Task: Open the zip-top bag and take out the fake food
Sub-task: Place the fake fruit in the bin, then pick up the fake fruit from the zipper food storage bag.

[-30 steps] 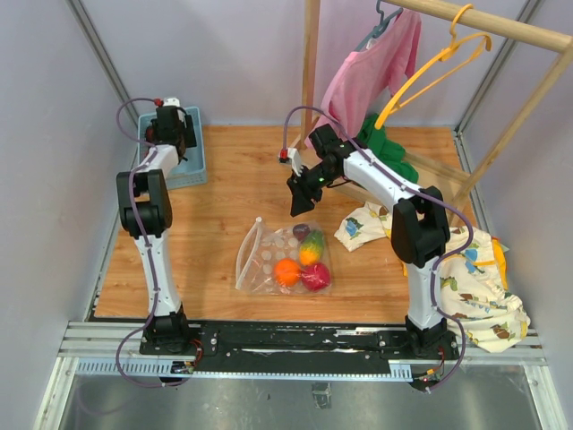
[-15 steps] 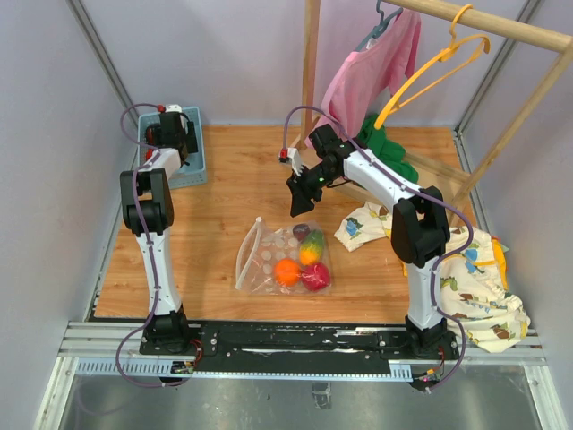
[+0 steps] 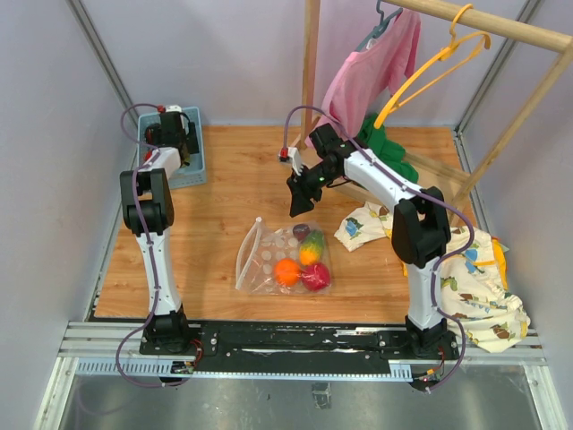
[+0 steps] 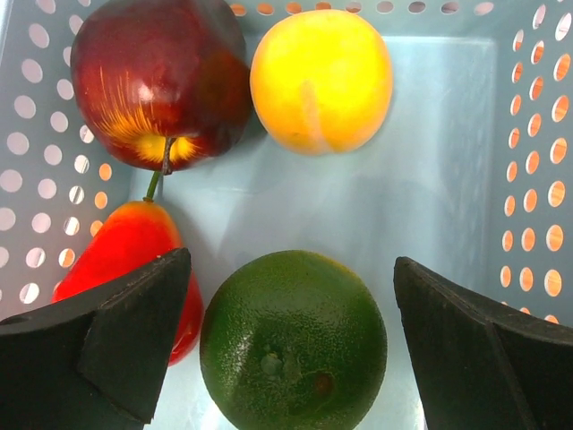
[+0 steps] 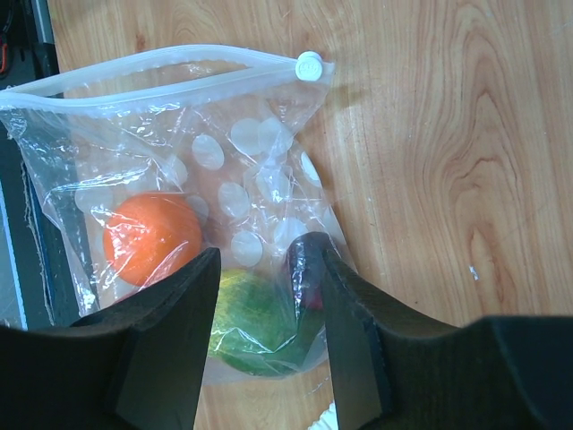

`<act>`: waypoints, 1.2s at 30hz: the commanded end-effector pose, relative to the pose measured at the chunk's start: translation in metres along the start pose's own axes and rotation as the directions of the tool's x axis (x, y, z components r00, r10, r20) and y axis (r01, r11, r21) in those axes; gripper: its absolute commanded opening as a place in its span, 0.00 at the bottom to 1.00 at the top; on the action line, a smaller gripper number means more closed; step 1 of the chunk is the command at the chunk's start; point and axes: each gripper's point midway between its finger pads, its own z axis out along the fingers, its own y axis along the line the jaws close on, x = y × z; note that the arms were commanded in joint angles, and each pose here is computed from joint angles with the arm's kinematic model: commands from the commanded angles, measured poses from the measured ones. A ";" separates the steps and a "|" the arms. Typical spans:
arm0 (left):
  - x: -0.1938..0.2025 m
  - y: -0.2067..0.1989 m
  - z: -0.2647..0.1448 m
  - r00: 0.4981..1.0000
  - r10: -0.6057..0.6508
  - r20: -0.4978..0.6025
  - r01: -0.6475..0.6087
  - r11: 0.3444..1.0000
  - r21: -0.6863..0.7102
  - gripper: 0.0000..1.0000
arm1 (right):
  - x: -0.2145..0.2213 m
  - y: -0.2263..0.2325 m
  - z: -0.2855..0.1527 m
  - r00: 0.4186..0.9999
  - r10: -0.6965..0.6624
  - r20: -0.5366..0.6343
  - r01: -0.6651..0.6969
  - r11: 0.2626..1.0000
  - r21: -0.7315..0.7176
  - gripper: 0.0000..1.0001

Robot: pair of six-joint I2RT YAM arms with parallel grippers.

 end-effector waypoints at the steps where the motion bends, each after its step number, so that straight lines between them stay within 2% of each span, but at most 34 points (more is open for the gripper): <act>1: -0.052 0.011 -0.025 0.996 -0.040 0.074 0.041 0.999 -0.013 0.99 | -0.011 0.013 -0.019 0.999 0.002 0.043 -0.002 1.000 -0.012 0.50; 9: -0.103 0.002 -0.082 0.981 -0.125 0.146 0.105 0.985 0.138 0.99 | -0.019 0.033 -0.034 0.997 -0.046 0.066 0.048 0.998 -0.034 0.53; 14: -0.129 -0.015 -0.144 0.956 -0.232 0.178 0.166 0.932 0.323 0.99 | -0.021 0.047 -0.043 0.993 -0.089 0.084 0.092 0.995 -0.037 0.54; 20: -0.119 -0.043 -0.209 0.927 -0.372 0.038 0.296 0.793 0.533 0.99 | -0.024 0.063 -0.053 0.983 -0.144 0.117 0.150 0.988 -0.037 0.54; 25: -0.107 -0.053 -0.270 0.910 -0.414 -0.032 0.334 0.683 0.650 0.99 | -0.026 0.081 -0.062 0.963 -0.220 0.153 0.230 0.972 -0.052 0.54; 30: -0.089 -0.064 -0.331 0.897 -0.427 -0.112 0.343 0.516 0.785 0.99 | -0.015 0.112 -0.067 0.896 -0.384 0.225 0.419 0.898 -0.136 0.60; 33: -0.083 -0.057 -0.360 0.851 -0.499 -0.163 0.390 0.393 0.832 0.99 | -0.007 0.130 -0.069 0.851 -0.450 0.271 0.504 0.845 -0.179 0.64; 34: -0.082 -0.055 -0.370 0.841 -0.514 -0.167 0.395 0.372 0.840 0.99 | -0.005 0.133 -0.069 0.843 -0.460 0.279 0.517 0.835 -0.186 0.64; 36: -0.071 -0.052 -0.374 0.844 -0.503 -0.188 0.416 0.391 0.821 0.99 | -0.001 0.137 -0.068 0.839 -0.468 0.277 0.526 0.828 -0.193 0.64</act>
